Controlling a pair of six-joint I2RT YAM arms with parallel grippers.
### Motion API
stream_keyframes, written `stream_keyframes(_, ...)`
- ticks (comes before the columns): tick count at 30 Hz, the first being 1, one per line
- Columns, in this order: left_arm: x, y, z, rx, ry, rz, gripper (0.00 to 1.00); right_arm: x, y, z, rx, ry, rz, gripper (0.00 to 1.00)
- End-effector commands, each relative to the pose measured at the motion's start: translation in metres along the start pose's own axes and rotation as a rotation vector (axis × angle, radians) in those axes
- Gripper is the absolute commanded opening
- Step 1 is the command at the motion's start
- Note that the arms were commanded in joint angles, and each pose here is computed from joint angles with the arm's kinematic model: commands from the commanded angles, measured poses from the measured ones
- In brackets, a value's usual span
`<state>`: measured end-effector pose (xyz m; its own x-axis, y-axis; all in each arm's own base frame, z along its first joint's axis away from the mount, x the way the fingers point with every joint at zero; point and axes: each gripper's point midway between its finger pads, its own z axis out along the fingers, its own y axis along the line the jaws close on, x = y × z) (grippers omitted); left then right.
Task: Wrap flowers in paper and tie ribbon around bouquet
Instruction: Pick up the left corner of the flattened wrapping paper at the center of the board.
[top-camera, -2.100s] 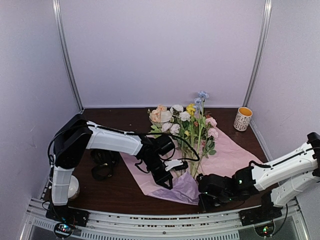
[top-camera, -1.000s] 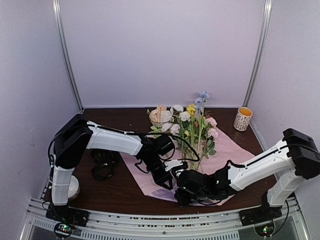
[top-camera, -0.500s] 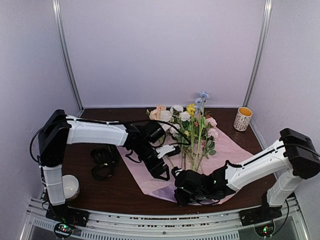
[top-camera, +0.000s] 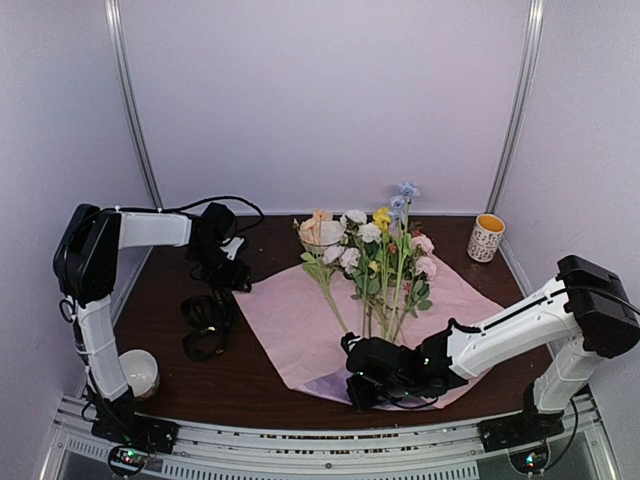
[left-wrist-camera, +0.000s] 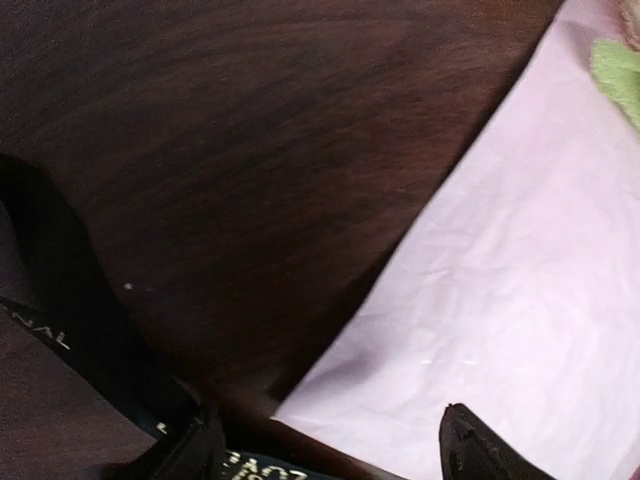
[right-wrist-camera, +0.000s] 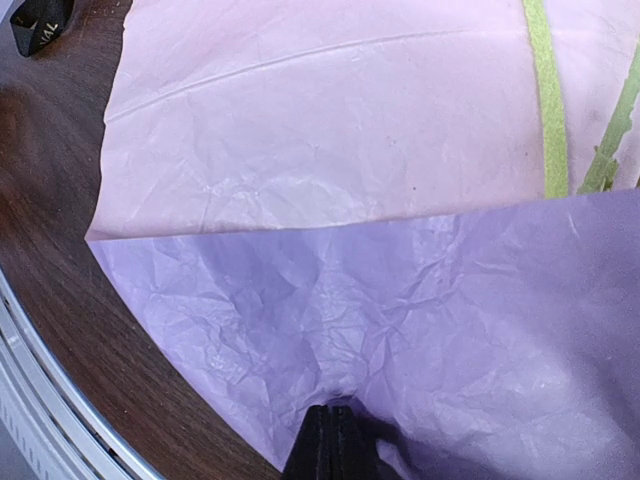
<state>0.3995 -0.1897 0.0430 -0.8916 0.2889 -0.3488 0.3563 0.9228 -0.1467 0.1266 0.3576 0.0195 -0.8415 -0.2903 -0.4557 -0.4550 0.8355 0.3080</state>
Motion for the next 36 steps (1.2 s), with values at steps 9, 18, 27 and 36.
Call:
stream_keyframes(9, 0.008, -0.007, 0.020, 0.138, 0.058, -0.034, 0.75, 0.028, -0.022, 0.010, 0.070, 0.104, -0.017, 0.00)
stream_keyframes(18, 0.011, -0.036, 0.020, 0.268, 0.060, -0.018, 0.52, 0.027, -0.022, 0.009, 0.067, 0.098, -0.013, 0.00)
stream_keyframes(27, -0.002, -0.015, 0.002, 0.120, 0.004, 0.006, 0.67, 0.028, -0.022, 0.009, 0.072, 0.103, -0.012, 0.00)
stream_keyframes(36, 0.013, 0.005, 0.027, 0.028, 0.200, 0.077, 0.81, 0.028, -0.023, 0.010, 0.077, 0.104, -0.012, 0.00)
